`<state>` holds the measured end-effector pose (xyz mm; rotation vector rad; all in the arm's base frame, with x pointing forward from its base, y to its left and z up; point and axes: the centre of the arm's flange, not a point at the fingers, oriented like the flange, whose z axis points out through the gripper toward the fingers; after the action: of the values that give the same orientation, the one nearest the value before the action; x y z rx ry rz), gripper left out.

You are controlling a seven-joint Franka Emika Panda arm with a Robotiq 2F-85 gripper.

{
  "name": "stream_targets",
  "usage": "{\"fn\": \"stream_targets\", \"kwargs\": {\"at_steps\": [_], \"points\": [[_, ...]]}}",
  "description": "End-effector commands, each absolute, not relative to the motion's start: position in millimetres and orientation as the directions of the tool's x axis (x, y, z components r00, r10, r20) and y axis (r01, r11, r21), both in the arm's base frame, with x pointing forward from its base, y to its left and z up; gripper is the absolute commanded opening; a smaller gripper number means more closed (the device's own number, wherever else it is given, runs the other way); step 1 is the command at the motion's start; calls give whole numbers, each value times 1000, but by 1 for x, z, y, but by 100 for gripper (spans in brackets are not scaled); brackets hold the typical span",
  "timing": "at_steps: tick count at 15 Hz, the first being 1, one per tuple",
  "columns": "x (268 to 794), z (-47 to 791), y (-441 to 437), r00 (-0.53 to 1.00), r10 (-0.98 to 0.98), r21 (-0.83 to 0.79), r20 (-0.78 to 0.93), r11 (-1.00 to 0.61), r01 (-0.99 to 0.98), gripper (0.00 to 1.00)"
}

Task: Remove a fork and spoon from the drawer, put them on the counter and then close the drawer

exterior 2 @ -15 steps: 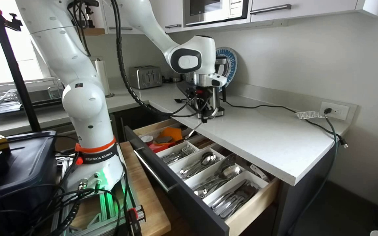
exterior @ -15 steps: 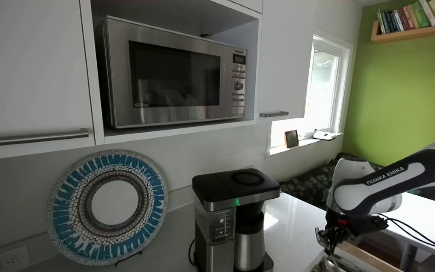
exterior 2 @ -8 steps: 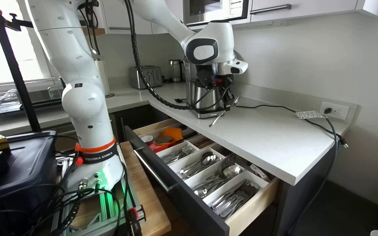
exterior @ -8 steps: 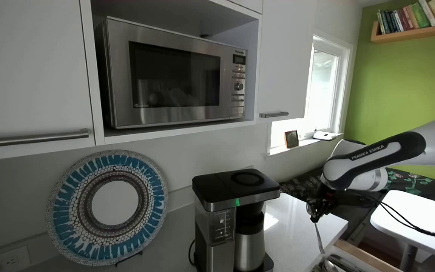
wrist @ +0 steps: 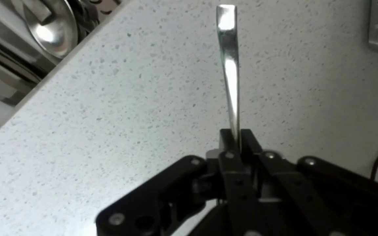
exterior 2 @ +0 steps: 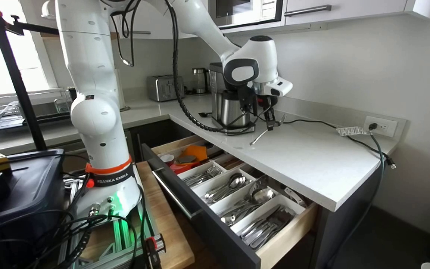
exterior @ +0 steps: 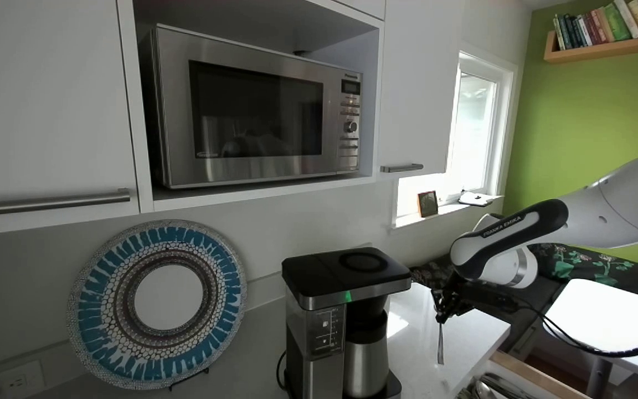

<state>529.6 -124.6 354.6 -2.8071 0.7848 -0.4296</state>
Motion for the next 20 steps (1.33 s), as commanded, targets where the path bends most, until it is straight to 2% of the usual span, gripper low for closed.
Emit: {"fn": "stream_targets", "kwargs": {"at_steps": [1,4,13,14,15,17,20], "points": [[549,324,-122,765,-625,-325,157,-764,-557,2],[551,304,-125,717,-691,-336,96,-700,-629,2],[546,256,-133,679,-733,-226,43,-669,-708,2],[547,259,-133,675,-736,-224,49,-667,-710,6],[546,263,-132,678,-733,-227,56,-671,-706,34],[539,278,-129,682,-727,-209,75,-680,-702,37],[526,306,-126,706,-701,-184,100,-711,-679,60]]}}
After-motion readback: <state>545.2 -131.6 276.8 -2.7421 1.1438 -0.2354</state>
